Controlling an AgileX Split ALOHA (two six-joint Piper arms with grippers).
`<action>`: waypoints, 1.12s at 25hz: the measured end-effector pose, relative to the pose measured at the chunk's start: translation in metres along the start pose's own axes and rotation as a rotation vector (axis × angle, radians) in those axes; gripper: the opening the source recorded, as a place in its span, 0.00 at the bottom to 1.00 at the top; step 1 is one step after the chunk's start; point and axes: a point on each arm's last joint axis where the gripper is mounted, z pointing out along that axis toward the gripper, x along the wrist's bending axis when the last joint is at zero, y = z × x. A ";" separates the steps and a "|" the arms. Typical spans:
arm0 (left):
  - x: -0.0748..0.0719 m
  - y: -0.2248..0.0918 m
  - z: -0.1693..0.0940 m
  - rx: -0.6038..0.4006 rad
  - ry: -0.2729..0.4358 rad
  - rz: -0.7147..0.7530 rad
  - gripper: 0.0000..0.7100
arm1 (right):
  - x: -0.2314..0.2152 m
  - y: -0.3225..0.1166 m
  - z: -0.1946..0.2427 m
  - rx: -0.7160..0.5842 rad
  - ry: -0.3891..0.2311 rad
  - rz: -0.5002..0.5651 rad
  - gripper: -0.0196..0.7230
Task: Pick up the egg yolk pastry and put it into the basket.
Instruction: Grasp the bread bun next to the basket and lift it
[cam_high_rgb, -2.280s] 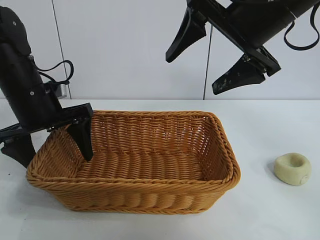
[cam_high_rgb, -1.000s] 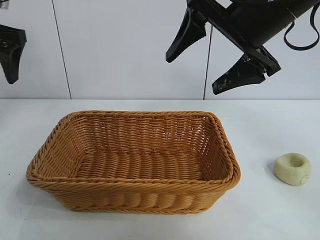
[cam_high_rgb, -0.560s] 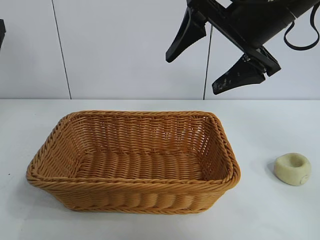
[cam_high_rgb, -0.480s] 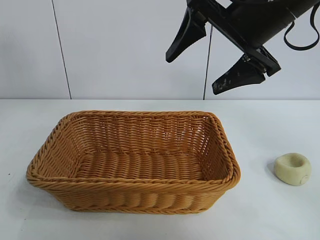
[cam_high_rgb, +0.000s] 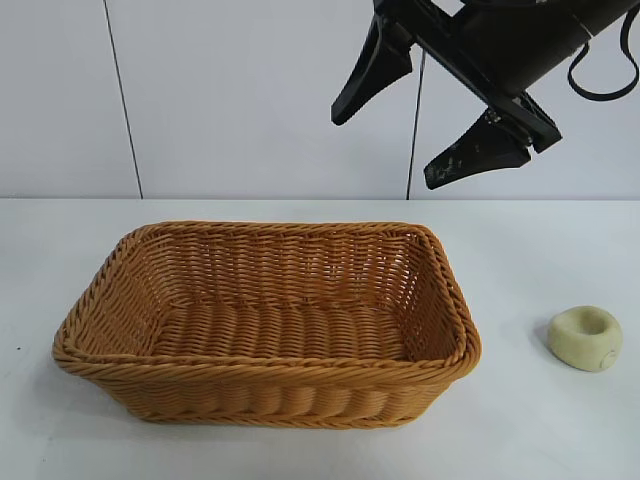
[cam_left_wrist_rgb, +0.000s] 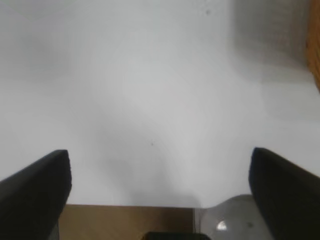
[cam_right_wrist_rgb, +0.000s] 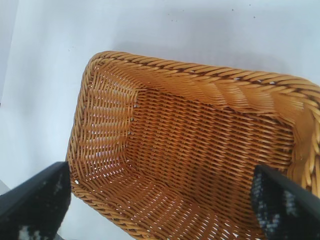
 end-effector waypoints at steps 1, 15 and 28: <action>0.000 -0.012 0.001 -0.011 -0.001 0.000 0.98 | 0.000 0.000 0.000 0.000 0.000 0.000 0.96; 0.000 -0.118 0.010 -0.316 -0.062 -0.026 0.98 | 0.000 0.000 0.000 -0.001 0.002 0.003 0.96; 0.002 -0.165 -0.019 -0.671 -0.085 -0.032 0.98 | 0.000 0.000 0.000 -0.002 0.004 0.004 0.96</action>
